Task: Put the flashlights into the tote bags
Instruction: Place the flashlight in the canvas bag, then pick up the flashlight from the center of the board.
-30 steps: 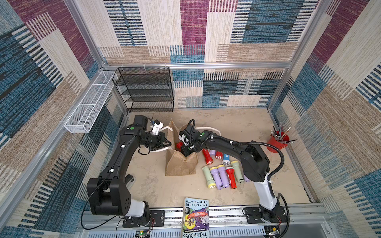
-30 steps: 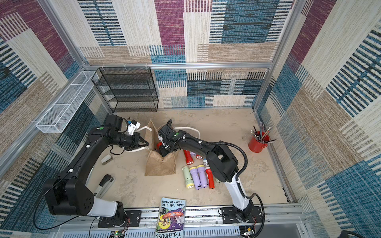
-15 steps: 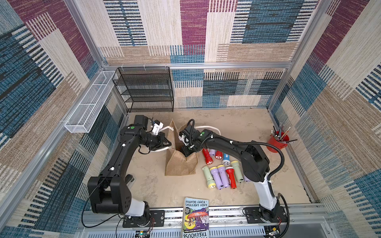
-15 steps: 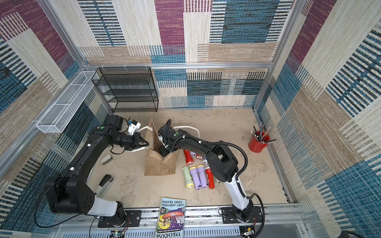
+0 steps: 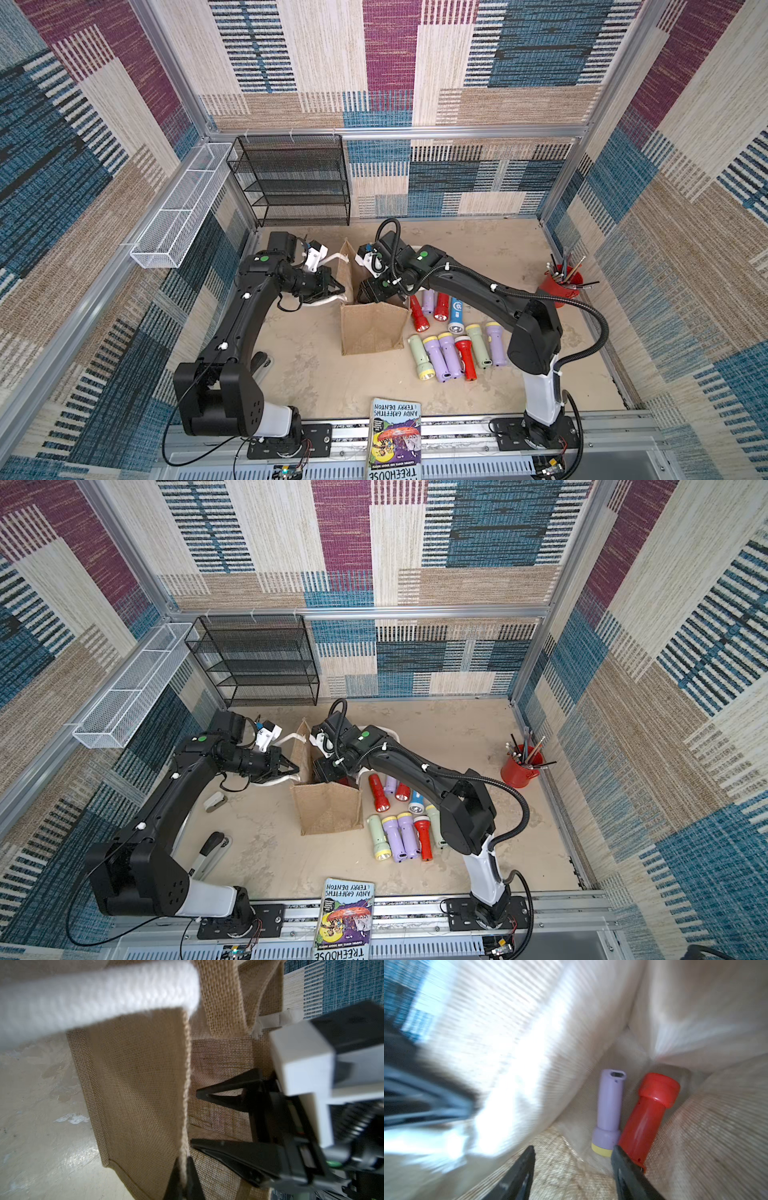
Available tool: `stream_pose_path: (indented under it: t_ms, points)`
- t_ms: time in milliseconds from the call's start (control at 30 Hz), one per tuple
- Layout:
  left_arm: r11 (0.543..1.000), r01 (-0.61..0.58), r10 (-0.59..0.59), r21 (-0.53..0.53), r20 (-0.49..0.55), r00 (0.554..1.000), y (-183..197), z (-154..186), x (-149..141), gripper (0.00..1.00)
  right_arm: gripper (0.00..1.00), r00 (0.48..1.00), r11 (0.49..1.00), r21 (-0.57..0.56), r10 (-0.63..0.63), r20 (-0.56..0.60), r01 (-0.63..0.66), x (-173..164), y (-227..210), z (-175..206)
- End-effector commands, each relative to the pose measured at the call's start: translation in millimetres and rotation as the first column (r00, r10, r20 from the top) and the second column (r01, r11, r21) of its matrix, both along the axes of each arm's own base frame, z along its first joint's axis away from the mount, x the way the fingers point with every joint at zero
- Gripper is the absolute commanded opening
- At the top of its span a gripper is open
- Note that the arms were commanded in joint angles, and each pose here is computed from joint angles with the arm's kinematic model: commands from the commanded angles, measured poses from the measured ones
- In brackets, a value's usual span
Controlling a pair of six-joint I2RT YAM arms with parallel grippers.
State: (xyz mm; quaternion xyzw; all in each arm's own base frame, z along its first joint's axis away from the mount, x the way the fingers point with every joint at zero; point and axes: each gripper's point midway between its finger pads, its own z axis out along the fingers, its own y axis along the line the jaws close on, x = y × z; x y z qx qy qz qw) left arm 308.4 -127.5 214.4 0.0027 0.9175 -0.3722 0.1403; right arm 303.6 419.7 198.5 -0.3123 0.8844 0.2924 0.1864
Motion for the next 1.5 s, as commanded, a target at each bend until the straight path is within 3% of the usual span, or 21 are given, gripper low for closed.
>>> stream_pose_path:
  t_ms: [0,200,367,467,633,933,1233,1467]
  points:
    - [1.000,-0.011,0.011,-0.005,-0.025,1.000,0,0,-3,0.00,0.62,0.998,0.994,0.103,0.038,0.054,-0.043,-6,5,40]
    - [1.000,-0.015,0.015,0.000,-0.029,0.999,1,-1,-2,0.00,0.62,0.990,0.977,0.208,-0.066,0.122,0.039,3,-26,90]
    - [1.000,-0.015,0.015,0.002,-0.031,0.999,1,-2,-2,0.00,0.62,0.953,0.939,0.253,-0.273,0.131,0.234,23,-97,107]
    - [1.000,-0.014,0.014,0.002,-0.032,0.999,1,-2,-1,0.00,0.62,0.898,0.889,0.255,-0.421,0.127,0.381,29,-154,107]
    - [1.000,-0.014,0.014,-0.002,-0.033,0.999,0,0,0,0.00,0.68,0.725,0.733,0.117,-0.680,0.109,0.670,16,-260,71]
    - [1.000,-0.007,0.007,-0.002,-0.038,0.999,0,-2,0,0.00,0.72,0.567,0.556,-0.184,-0.824,0.009,0.811,-60,-344,-36]
    - [1.000,0.000,0.000,-0.005,-0.045,0.999,-1,-5,0,0.00,0.73,0.492,0.507,-0.257,-0.861,-0.127,0.823,-109,-349,-78]
    - [1.000,0.008,-0.008,-0.003,-0.051,0.999,-1,-9,-3,0.00,0.74,0.459,0.467,-0.310,-0.882,-0.104,0.828,-109,-357,-98]
